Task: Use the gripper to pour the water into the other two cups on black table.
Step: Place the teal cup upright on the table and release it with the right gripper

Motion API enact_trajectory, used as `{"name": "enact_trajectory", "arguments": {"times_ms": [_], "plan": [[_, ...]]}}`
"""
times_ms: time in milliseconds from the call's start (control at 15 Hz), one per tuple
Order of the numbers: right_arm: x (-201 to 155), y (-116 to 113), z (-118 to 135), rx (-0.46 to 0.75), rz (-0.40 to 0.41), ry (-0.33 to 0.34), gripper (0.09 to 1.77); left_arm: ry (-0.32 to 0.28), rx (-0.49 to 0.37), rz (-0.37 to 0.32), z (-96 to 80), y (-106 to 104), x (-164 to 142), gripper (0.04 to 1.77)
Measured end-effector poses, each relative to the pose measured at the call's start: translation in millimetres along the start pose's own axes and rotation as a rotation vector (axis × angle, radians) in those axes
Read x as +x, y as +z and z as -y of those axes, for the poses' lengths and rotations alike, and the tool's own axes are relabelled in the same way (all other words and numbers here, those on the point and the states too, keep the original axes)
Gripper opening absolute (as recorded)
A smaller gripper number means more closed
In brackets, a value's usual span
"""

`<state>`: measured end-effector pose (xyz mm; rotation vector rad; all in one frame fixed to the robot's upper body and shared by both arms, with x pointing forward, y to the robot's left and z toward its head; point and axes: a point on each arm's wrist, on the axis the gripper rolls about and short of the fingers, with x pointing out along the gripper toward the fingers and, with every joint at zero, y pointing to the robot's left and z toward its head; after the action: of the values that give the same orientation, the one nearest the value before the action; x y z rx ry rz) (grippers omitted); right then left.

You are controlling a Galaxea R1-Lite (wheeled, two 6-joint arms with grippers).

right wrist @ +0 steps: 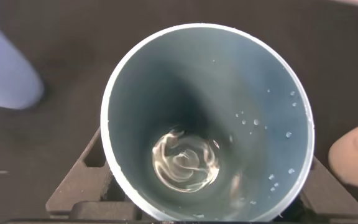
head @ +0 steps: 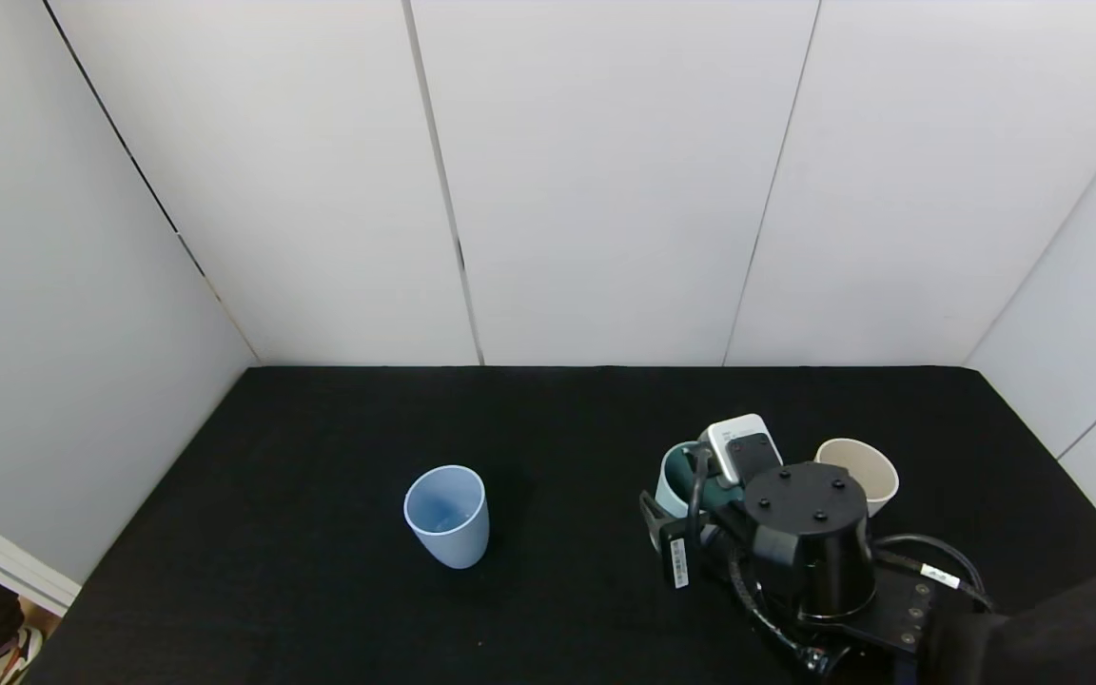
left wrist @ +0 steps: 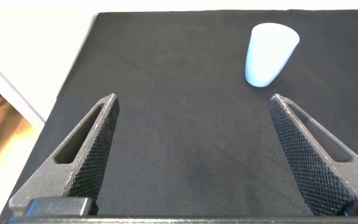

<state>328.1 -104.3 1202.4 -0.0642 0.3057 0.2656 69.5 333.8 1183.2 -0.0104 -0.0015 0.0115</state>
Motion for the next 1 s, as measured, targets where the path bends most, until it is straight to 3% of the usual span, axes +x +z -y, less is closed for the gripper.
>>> {"name": "enact_trajectory", "arguments": {"times_ms": [400,1000], "plan": [[26.6,-29.5,-2.1,-0.019,-0.061,-0.029,1.23,0.000,0.000,0.000,0.0,0.0,0.0,1.72],[34.3,-41.6,-2.8,-0.035,-0.094,-0.037,1.23,0.000,0.000,0.000,0.0,0.0,0.0,1.72]]}}
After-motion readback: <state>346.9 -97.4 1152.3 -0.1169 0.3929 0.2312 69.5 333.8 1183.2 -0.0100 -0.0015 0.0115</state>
